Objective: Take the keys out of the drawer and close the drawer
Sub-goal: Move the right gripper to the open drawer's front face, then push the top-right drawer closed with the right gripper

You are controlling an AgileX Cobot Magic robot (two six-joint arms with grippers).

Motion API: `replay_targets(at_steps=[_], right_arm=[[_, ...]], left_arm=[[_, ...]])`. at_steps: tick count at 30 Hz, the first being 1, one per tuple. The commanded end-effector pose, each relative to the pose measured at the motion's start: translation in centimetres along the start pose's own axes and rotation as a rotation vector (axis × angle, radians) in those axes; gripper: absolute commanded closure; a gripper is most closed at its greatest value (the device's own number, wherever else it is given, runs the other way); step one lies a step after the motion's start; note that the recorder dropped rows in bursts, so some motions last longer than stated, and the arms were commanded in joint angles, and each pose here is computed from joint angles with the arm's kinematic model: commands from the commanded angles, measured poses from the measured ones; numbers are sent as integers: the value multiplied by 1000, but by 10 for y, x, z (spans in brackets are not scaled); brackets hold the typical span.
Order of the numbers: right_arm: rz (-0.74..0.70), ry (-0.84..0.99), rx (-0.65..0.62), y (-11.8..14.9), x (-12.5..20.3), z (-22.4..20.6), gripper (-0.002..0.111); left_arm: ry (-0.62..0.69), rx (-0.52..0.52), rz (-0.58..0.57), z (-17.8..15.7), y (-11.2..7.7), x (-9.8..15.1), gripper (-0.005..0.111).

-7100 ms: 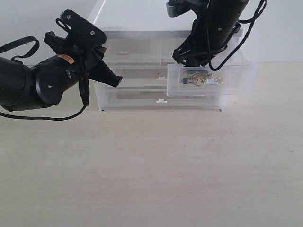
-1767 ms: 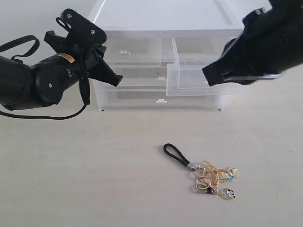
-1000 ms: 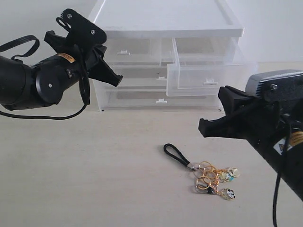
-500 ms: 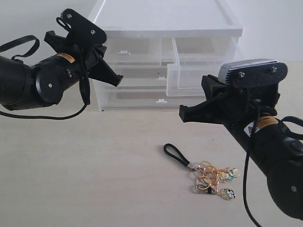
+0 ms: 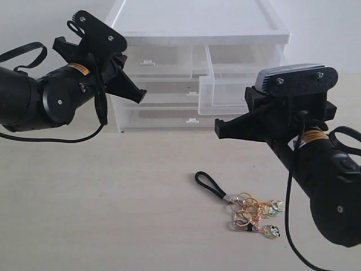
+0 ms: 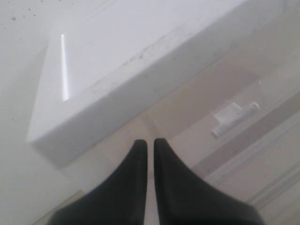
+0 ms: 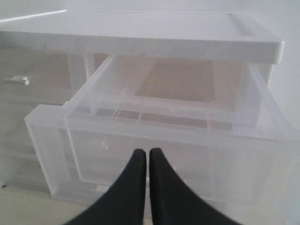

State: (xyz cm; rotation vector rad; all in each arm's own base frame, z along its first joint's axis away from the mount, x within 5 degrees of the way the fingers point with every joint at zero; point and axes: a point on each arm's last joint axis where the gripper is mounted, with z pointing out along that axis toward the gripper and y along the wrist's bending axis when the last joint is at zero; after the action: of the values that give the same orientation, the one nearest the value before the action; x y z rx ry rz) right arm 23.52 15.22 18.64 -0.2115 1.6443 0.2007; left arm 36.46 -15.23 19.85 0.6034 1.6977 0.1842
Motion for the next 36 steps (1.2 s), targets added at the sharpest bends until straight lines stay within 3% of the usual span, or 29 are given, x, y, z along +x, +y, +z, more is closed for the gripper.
replay_targets(at_steps=[1, 9, 18, 30, 33, 36], right_arm=[[-13, 1, 5, 2, -4, 4, 109], [-34, 10, 5, 5, -10, 12, 109], [-26, 24, 44, -13, -10, 19, 109], [-48, 48, 26, -1, -14, 46, 109], [-7, 43, 80, -17, -15, 50, 109], [-19, 72, 36, -22, -18, 58, 109]], left_arm=[[-50, -54, -25, 4, 8, -8, 103], [-50, -54, -25, 4, 8, -8, 103], [-50, -54, -25, 4, 8, -8, 103], [-52, -56, -25, 4, 8, -8, 103], [-52, -56, -25, 4, 8, -8, 103], [-53, -56, -30, 4, 8, -8, 103]])
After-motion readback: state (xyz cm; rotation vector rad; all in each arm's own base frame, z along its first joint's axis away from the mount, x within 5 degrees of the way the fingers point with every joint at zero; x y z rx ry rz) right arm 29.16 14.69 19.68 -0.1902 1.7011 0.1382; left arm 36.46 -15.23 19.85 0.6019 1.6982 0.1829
